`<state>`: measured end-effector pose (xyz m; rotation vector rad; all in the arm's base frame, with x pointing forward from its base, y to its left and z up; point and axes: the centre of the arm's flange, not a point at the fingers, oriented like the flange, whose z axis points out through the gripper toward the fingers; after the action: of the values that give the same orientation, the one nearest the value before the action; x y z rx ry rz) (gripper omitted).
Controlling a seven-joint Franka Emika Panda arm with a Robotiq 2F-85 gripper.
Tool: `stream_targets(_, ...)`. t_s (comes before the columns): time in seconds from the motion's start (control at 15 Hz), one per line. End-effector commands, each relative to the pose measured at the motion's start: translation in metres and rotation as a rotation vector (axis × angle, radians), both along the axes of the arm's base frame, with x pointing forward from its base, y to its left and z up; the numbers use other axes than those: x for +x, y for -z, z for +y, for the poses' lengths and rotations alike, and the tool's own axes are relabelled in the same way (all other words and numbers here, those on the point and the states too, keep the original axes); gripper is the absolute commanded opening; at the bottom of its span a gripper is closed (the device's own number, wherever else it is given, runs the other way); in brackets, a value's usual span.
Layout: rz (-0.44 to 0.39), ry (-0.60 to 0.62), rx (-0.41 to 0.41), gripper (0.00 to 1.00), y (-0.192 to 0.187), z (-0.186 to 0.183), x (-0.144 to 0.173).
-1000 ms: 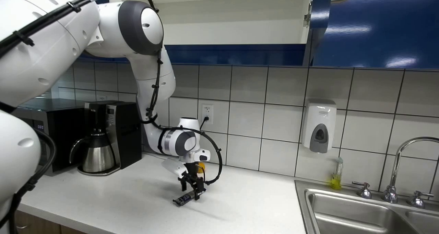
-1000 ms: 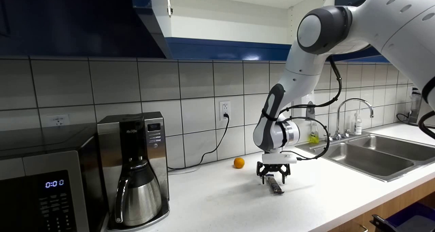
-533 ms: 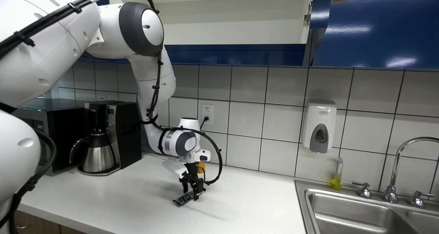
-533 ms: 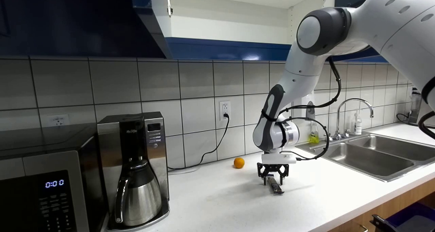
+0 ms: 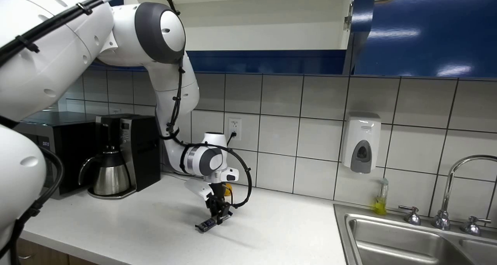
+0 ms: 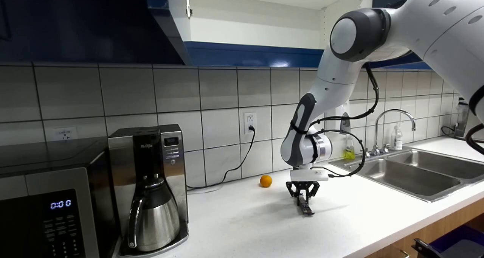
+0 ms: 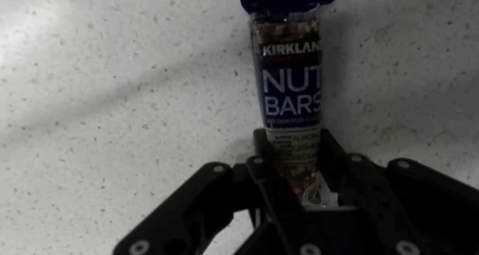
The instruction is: Pick up the granola bar and place it on the bottom shelf of the cabinet above
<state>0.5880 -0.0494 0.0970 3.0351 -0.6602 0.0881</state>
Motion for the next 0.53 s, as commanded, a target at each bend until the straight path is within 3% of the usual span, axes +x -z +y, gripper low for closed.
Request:
stream_targets(0.0,-0.001,0.028,0.003,0.11,0.000,0.002,0.002)
stream_targets(0.47,-0.015,-0.024,0.007,0.11,-0.034,0.013,0.005)
